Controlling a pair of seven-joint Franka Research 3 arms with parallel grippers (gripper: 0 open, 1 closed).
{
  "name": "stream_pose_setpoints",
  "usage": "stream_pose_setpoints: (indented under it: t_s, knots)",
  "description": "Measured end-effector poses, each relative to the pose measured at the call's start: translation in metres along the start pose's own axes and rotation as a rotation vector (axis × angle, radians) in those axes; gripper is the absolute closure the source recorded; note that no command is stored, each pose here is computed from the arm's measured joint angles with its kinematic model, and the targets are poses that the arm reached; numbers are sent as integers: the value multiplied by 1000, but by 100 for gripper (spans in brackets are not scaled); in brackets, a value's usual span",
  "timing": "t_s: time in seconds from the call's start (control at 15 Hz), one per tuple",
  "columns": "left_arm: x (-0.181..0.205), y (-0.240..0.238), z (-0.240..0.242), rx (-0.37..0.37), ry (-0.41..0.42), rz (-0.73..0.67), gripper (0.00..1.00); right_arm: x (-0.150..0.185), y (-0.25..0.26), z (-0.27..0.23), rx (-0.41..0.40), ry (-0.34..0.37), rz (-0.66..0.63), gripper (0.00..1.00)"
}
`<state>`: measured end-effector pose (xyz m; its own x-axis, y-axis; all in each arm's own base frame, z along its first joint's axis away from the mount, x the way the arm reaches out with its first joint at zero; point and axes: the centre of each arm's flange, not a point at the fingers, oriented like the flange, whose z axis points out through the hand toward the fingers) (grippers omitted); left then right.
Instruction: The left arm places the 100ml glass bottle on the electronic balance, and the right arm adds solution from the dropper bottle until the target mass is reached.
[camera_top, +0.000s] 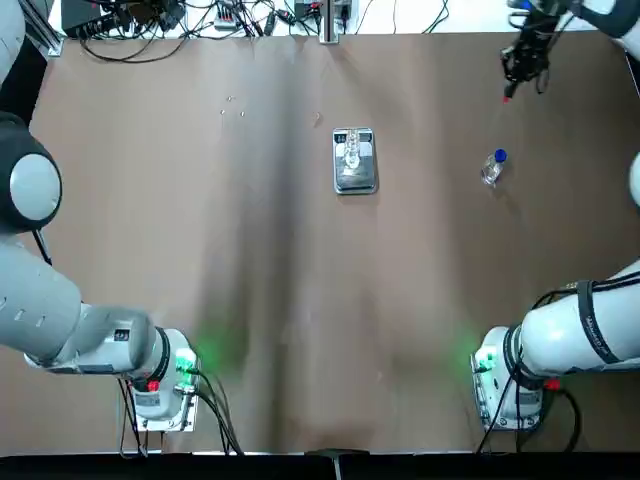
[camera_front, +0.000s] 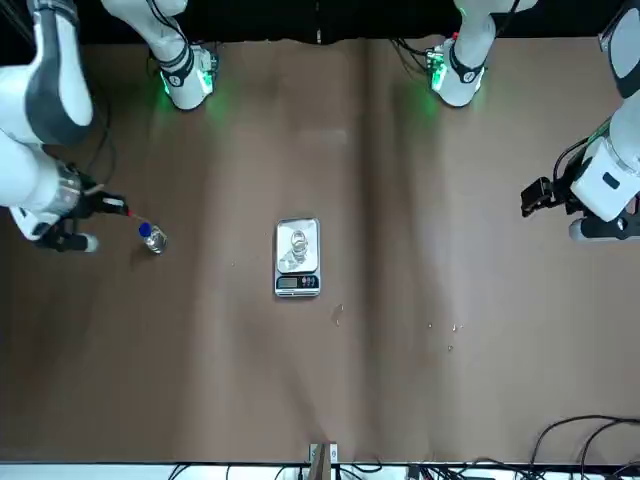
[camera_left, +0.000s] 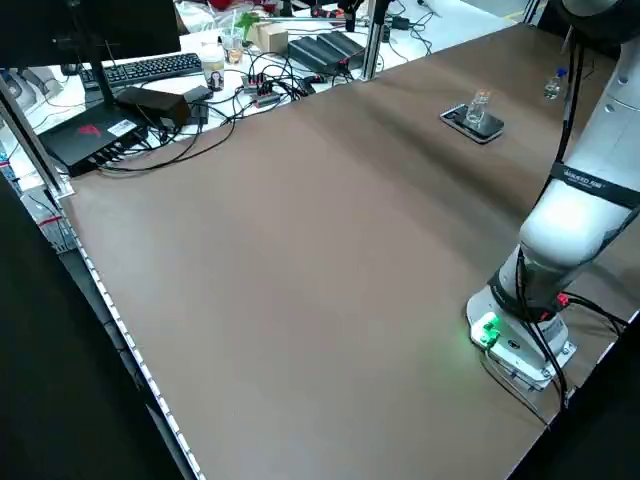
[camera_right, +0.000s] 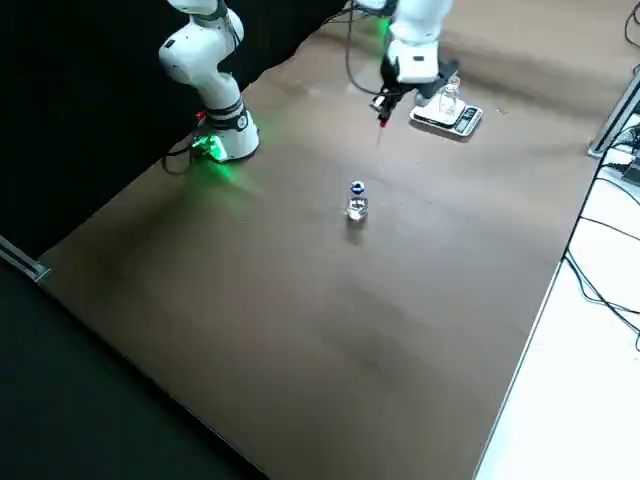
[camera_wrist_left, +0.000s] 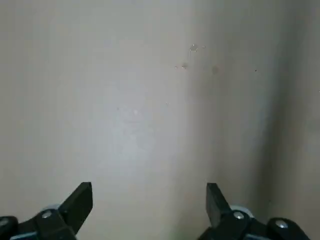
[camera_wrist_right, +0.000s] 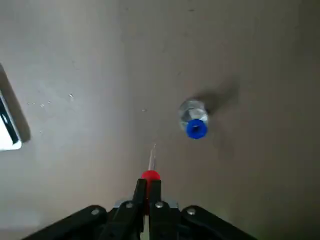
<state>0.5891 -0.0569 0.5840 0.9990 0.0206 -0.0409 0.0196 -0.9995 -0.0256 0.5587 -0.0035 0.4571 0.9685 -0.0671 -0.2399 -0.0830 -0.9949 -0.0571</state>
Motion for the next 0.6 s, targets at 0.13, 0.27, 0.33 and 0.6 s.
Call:
stream_pose_setpoints:
  t_s: [0.13, 0.27, 0.33, 0.6]
  knots:
    - [0, 0, 0, 0, 0, 0, 0, -9, 22, 5, 9, 27, -20, 94]
    - [0, 0, 0, 0, 0, 0, 0, -16, 29, 14, 7, 38, -48, 94]
    - [0, 0, 0, 0, 0, -1, 0, -18, 34, 24, -10, 43, -59, 94]
    - [0, 0, 0, 0, 0, 0, 0, -18, 38, 55, -40, 67, -68, 94]
